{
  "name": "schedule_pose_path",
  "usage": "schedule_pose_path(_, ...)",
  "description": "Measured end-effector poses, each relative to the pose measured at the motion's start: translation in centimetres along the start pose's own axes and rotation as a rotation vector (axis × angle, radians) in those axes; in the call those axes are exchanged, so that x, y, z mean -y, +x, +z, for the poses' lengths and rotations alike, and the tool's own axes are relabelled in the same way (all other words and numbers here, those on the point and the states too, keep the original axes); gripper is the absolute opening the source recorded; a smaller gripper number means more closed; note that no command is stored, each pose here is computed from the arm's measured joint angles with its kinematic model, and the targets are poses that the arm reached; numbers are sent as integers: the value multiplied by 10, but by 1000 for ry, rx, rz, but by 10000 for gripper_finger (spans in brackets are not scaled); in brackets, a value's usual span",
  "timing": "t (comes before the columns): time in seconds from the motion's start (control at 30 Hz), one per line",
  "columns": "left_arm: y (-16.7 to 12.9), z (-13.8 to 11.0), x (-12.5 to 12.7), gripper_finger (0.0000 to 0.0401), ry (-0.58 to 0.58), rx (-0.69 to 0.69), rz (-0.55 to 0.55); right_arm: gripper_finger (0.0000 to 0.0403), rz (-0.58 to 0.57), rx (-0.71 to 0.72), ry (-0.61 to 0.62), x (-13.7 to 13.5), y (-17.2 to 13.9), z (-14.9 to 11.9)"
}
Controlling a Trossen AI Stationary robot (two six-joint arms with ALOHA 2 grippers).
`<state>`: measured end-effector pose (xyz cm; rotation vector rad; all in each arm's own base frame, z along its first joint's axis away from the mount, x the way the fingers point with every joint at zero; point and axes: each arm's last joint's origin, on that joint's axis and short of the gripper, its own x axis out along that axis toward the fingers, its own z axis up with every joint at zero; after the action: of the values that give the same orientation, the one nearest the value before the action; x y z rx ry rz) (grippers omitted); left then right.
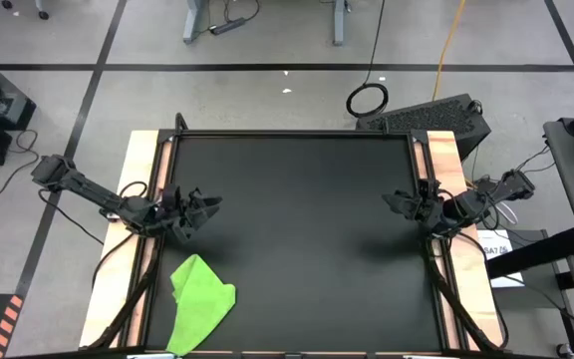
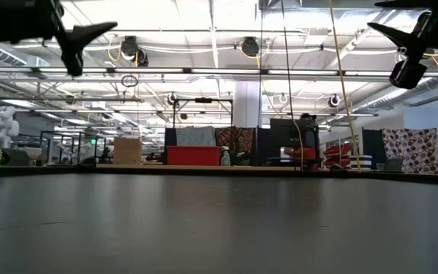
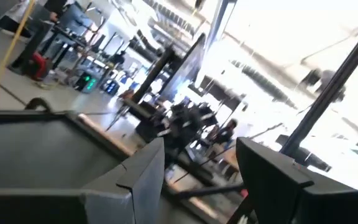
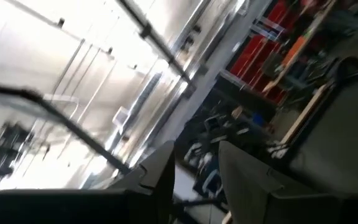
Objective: Roll towel into tight, uniform cylinder
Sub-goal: Fold the green towel
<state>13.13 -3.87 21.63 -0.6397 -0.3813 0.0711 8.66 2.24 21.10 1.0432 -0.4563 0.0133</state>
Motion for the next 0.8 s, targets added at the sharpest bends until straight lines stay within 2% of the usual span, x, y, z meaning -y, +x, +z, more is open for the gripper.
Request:
schedule_pose_path(0.17,13,20,20,206,-43,56,-59,116,21,-11,-9,-8,5,3)
schedule_pose_path(0.27,21,29,31,206,13,47,-75,117,31,-15,-75,-22,12,7)
schedule_pose_path(0.33,29,33,39,206,55,-24,-76,117,27,-19,-146,-31,18,10)
schedule_pose_path(0.47,41,35,50,206,102,-336,15,117,8,-49,-271,-53,34,15)
schedule_pose_path(0.6,44,36,56,206,71,-639,113,117,9,-123,-376,-75,53,17)
schedule_pose_path(0.8,44,32,63,206,-116,-1007,193,117,-32,-248,-544,-105,84,13)
